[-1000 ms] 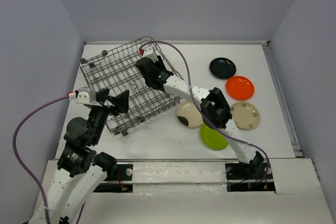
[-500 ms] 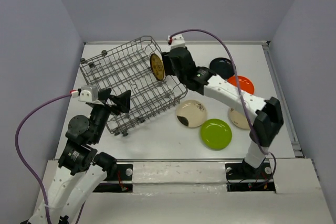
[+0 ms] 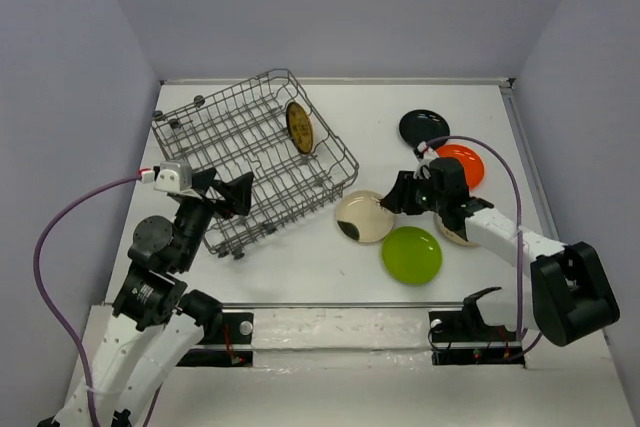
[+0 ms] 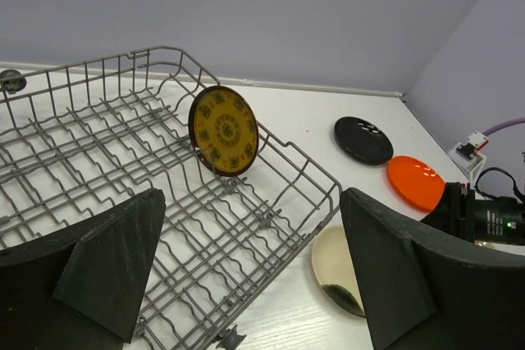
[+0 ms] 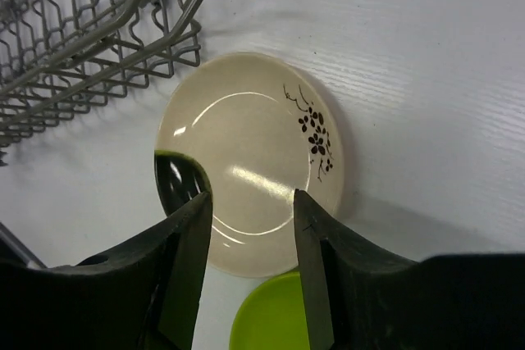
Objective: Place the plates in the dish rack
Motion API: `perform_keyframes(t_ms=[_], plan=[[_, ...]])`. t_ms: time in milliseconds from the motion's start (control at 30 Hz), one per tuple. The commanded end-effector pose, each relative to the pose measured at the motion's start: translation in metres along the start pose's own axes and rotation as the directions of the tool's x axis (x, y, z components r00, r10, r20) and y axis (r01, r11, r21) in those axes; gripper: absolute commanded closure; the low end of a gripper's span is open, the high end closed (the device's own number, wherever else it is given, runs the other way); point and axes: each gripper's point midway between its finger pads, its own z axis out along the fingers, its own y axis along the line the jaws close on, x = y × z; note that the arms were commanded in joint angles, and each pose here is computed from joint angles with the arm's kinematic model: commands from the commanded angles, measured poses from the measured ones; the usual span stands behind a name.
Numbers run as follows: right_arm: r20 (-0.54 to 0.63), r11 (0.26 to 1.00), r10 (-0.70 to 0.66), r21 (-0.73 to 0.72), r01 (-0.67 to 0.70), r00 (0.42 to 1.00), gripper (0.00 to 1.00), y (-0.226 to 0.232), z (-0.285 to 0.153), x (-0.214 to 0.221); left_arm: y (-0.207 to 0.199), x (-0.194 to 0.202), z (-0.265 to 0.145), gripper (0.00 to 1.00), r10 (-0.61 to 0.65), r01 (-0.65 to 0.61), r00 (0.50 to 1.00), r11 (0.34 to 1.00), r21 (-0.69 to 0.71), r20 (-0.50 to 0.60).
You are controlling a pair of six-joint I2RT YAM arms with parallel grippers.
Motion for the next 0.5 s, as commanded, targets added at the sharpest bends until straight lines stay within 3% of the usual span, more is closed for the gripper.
perform_keyframes(t_ms=[0,233,467], plan=[[0.153,0.969,0.131,-0.231,-0.094,0.980,0.48,0.017,-0.012,-0.037,-0.008,-0.020,0.004,0.01,0.001,-0.002,0.998,1.000,0.026,0.056],[0.068,0.963,0.225,-0.168,-0.211,0.972,0.48,-0.019,0.006,-0.017,-0.008,-0.016,0.007,0.01,0.004,-0.005,0.999,1.000,0.029,0.039],[-0.021,0.947,0.266,-0.182,-0.265,0.964,0.48,-0.022,0.019,0.008,-0.008,-0.015,0.009,0.01,0.005,-0.006,0.999,1.000,0.026,0.037]])
